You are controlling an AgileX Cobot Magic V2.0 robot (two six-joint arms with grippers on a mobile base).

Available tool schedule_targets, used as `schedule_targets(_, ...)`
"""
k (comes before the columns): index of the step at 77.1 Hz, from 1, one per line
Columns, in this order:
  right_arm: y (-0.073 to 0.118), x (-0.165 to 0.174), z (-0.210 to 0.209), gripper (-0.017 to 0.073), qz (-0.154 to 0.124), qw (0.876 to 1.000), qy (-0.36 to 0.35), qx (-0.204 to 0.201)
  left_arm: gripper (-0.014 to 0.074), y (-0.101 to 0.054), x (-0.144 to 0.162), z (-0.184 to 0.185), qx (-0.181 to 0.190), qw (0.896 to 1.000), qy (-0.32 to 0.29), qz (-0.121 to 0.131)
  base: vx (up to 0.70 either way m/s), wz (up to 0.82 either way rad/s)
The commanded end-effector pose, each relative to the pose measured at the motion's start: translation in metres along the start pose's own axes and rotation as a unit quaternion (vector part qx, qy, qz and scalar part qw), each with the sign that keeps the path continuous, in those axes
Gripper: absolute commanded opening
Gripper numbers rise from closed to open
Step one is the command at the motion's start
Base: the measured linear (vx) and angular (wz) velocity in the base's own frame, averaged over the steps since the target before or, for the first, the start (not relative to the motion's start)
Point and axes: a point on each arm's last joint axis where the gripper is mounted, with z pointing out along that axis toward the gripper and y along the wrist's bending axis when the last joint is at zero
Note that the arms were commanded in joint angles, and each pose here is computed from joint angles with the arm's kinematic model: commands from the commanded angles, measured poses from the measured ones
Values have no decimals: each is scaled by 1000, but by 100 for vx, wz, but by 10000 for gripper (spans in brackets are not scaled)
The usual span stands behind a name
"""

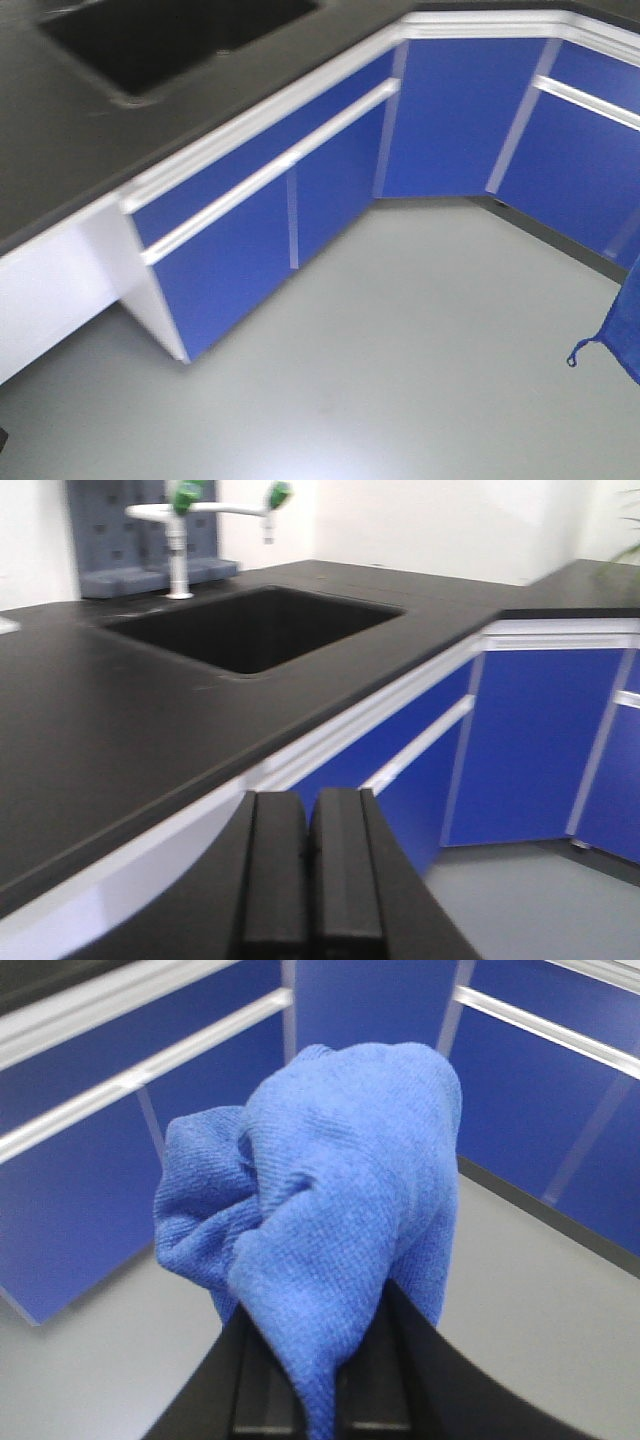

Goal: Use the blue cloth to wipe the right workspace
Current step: 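Drive the base away from the sink counter holding the cloth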

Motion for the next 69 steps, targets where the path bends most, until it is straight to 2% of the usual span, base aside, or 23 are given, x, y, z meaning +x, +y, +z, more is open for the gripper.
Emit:
schedule_targets(1, -1, -13, -4, -4, -9, 999, -46, 4, -6, -1, -16, -3, 1, 998, -59, -1, -17, -70)
schedule_targets(48, -1, -13, -4, -4, -9, 999, -46, 4, -6, -1, -16, -3, 1, 998, -59, -1, -14, -77)
schedule_targets(69, -1, -13, -4, -4, -9, 999, -46, 4, -6, -1, -16, -3, 1, 998, -59, -1, -8, -51)
